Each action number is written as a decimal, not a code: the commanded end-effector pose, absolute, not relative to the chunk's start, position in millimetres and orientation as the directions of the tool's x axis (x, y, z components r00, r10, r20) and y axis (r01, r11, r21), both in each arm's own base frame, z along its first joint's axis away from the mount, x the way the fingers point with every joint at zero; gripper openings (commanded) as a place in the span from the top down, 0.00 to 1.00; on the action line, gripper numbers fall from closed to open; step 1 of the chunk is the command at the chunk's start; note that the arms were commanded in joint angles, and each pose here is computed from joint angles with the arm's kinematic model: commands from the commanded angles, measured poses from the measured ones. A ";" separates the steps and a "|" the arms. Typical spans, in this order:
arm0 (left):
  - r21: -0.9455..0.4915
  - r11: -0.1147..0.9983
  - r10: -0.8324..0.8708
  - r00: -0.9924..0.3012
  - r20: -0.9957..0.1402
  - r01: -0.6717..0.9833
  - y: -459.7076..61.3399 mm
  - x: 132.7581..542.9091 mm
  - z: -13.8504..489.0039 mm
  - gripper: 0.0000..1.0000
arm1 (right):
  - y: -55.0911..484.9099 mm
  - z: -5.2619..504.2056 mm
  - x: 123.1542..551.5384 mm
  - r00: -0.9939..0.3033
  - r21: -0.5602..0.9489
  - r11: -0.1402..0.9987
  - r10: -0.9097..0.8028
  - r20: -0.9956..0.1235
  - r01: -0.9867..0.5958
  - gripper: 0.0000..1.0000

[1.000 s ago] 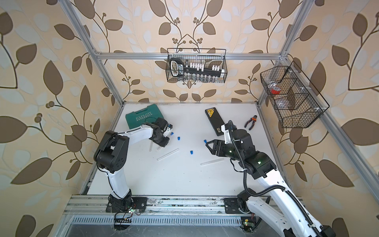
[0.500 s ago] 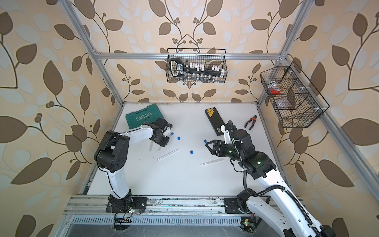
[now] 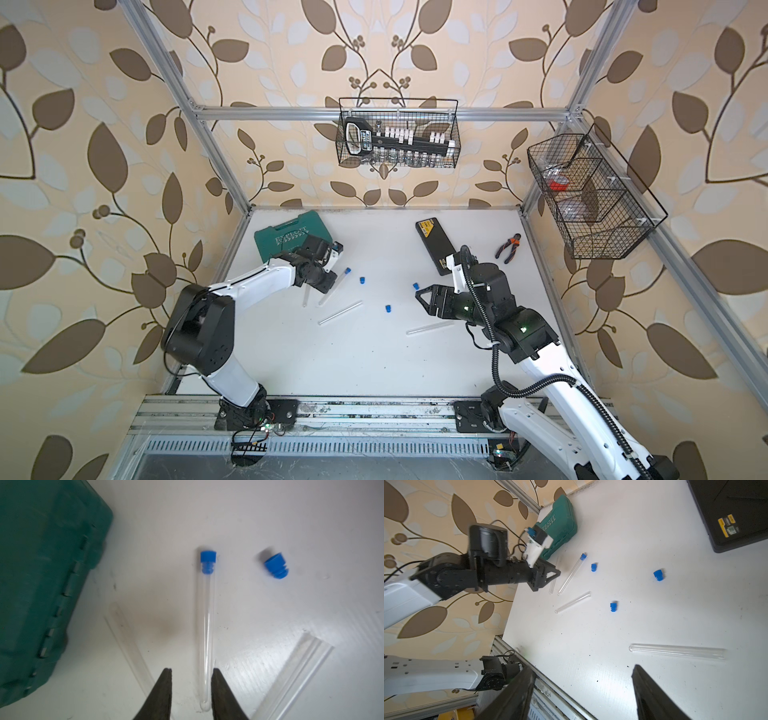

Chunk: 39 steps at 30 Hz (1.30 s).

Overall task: Insert stoppers into test tubes
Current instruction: Place the test tube at the center of the board.

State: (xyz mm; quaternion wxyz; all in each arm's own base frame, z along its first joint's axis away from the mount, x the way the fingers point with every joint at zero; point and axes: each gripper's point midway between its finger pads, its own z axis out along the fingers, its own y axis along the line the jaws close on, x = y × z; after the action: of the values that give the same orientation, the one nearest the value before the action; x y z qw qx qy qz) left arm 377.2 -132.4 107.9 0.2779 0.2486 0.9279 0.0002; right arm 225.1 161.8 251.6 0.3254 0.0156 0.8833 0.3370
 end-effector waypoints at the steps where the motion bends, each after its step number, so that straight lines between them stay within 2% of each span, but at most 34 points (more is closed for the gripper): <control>1: 0.141 0.869 0.421 -0.559 -0.714 0.474 -141.6 375.5 174.2 0.65 | 164.5 246.6 225.9 -0.798 0.615 0.766 0.246 -0.551 -0.188 0.27; 3: 0.136 0.861 0.382 -0.447 -0.809 0.490 -146.4 365.5 200.2 0.64 | 165.2 245.6 227.2 -0.799 0.610 0.770 0.240 -0.552 -0.190 0.27; 6: 0.151 0.846 0.351 -0.322 -0.879 0.511 -148.6 349.3 223.5 0.60 | 163.5 244.8 230.5 -0.793 0.593 0.782 0.233 -0.563 -0.191 0.27; 11: 0.127 0.805 0.359 -0.304 -0.883 0.580 -155.2 326.8 227.4 0.60 | 158.3 238.9 238.0 -0.779 0.555 0.812 0.226 -0.585 -0.181 0.27; 18: 0.121 0.561 0.586 -0.289 -0.757 0.819 -175.9 283.6 167.5 0.62 | 159.0 230.5 244.4 -0.780 0.545 0.821 0.225 -0.584 -0.171 0.27; 23: 0.178 0.432 0.729 -0.226 -0.646 0.884 -181.7 268.6 132.1 0.62 | 158.9 225.6 244.6 -0.784 0.543 0.824 0.225 -0.579 -0.164 0.27; 30: 0.103 0.466 0.776 -0.350 -0.525 0.879 -189.5 275.4 106.0 0.64 | 159.0 220.9 242.7 -0.791 0.539 0.825 0.214 -0.573 -0.167 0.27; 36: 0.110 0.484 0.823 -0.409 -0.394 0.868 -188.2 280.6 77.2 0.65 | 159.3 218.9 240.3 -0.795 0.539 0.824 0.207 -0.570 -0.173 0.27; 39: 0.121 0.508 0.820 -0.435 -0.373 0.853 -187.3 288.9 70.6 0.66 | 159.1 218.1 239.5 -0.796 0.541 0.823 0.208 -0.569 -0.173 0.27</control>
State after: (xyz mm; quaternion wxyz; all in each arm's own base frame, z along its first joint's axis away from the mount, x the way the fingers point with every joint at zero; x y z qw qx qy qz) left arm 280.0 -192.9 69.6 0.2030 0.5115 0.8321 -0.0692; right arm 241.1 161.1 221.8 0.3170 0.0162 0.8989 0.3019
